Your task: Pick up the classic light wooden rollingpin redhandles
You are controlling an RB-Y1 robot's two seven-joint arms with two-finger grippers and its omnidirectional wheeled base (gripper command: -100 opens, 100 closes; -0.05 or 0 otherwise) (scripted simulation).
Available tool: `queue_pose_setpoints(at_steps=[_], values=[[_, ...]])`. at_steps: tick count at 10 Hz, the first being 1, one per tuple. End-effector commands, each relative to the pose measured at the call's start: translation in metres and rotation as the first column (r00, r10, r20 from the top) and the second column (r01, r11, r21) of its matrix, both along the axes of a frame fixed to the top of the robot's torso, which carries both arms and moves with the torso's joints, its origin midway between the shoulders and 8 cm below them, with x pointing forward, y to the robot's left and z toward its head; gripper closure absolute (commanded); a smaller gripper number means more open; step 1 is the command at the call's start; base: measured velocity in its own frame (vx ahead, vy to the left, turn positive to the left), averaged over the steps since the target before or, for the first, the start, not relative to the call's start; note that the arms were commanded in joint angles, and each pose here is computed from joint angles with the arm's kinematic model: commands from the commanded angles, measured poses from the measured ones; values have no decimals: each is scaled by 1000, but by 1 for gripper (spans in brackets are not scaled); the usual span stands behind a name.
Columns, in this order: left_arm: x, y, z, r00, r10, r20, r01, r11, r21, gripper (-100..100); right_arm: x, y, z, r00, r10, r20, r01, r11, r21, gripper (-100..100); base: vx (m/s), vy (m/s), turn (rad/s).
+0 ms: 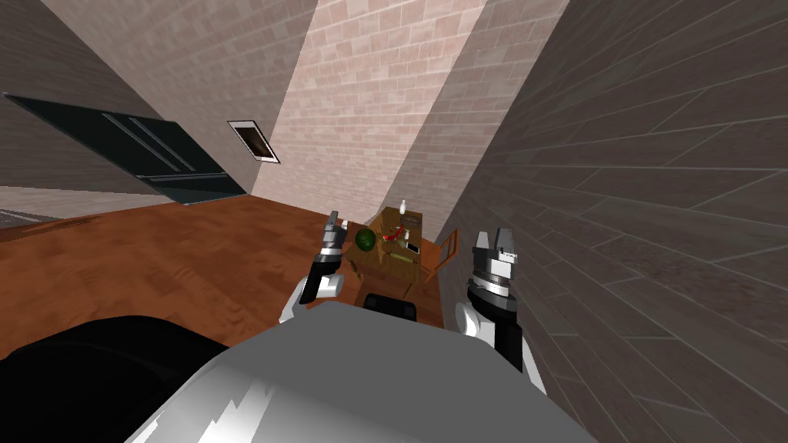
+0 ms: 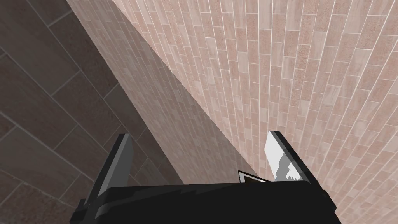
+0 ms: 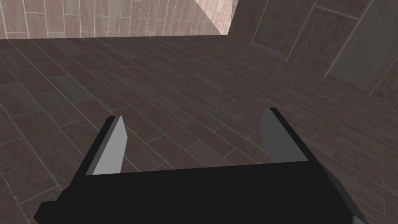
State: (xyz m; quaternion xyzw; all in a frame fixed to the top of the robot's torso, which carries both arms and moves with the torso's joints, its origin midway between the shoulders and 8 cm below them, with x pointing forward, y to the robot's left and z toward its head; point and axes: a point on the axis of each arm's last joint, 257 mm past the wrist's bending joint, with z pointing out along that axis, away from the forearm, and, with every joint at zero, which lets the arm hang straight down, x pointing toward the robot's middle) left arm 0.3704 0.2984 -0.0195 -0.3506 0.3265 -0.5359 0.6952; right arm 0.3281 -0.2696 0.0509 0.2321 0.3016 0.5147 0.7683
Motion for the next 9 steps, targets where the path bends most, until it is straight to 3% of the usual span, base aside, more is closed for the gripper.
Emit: queue_pose_setpoints(at_steps=[1,5,9], values=[[4,-4,-2,1000,-23,-7,23,1000,15,-100,0,0,0,1000,0,0,0,1000,0,0,-10,-2,-25],[28,-17,-16,994,-103,-42,104,994,21,-100,0,0,0,1000,0,0,0,1000,0,0,-34,-4,-47],[64,-32,-37,978,-192,-85,189,981,-49,-100,0,0,0,1000,0,0,0,1000,0,0,-52,-4,-81]])
